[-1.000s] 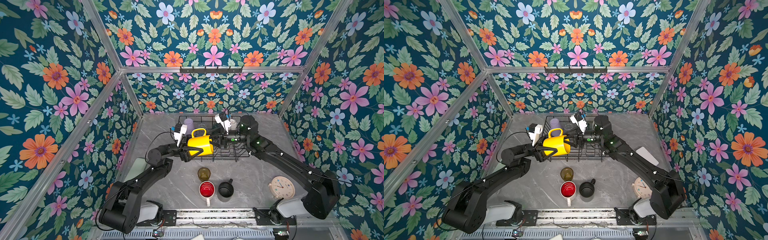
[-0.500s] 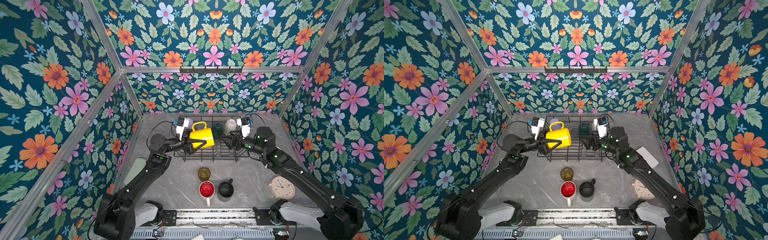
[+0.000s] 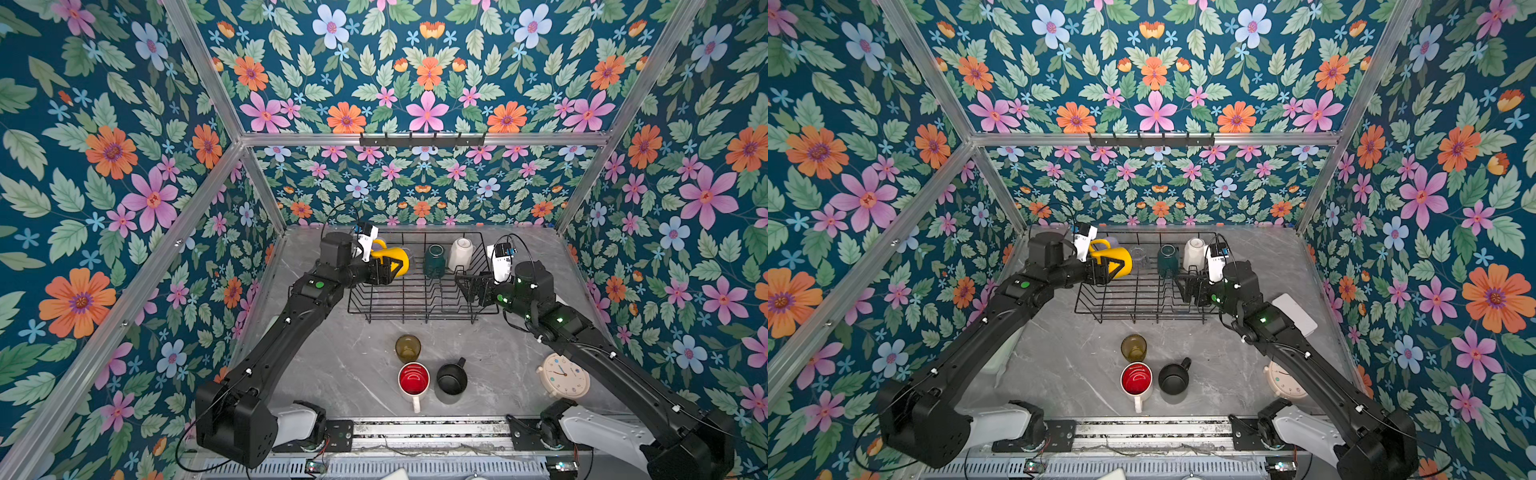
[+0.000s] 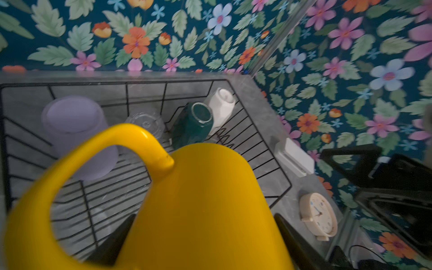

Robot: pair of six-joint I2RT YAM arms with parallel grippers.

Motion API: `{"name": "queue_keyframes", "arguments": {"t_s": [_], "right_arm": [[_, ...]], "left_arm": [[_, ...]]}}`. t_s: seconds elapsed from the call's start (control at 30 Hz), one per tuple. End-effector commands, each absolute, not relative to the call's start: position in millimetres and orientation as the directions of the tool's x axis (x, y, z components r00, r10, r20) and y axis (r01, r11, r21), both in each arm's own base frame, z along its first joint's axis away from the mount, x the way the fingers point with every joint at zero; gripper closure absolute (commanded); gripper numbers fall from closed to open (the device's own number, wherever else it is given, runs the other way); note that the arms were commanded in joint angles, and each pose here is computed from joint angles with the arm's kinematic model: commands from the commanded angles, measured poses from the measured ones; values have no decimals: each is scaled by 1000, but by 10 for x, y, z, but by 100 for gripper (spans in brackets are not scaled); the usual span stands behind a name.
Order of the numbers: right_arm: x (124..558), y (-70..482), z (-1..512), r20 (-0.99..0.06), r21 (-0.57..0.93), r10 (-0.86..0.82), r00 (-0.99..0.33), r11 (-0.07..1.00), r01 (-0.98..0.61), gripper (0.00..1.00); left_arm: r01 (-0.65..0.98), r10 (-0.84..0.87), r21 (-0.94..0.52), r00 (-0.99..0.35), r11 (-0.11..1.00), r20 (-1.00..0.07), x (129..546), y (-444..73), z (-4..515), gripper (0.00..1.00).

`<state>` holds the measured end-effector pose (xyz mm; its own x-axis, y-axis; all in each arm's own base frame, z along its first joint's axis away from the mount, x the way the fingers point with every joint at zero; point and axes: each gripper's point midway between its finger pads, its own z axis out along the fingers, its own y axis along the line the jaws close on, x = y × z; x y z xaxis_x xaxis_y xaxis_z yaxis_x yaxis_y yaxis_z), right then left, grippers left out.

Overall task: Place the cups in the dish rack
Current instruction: 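Carry the yellow mug with the left gripper while the right gripper withdraws, then lower the yellow mug upside down into the rack beside the lavender cup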

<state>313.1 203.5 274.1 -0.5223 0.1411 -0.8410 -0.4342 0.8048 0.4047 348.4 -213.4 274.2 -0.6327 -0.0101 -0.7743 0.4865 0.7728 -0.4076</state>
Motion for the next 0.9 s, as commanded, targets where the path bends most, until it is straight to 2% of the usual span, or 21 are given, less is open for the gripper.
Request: {"name": "queue_keyframes", "arguments": {"t_s": [0.0, 0.27, 0.87], "right_arm": [[3174, 2016, 2718, -842, 391, 134, -523, 819, -419, 7], [3159, 2000, 2589, -829, 387, 118, -546, 827, -408, 7], [3044, 1929, 2493, -818, 391, 114, -563, 829, -401, 7]], "left_arm": [[385, 78, -255, -669, 887, -739, 3550, -1892, 2485, 100], [310, 208, -54, -746, 949, -633, 3691, -1822, 2142, 100], [285, 318, 142, -825, 948, -467, 3886, -1765, 1550, 100]]}}
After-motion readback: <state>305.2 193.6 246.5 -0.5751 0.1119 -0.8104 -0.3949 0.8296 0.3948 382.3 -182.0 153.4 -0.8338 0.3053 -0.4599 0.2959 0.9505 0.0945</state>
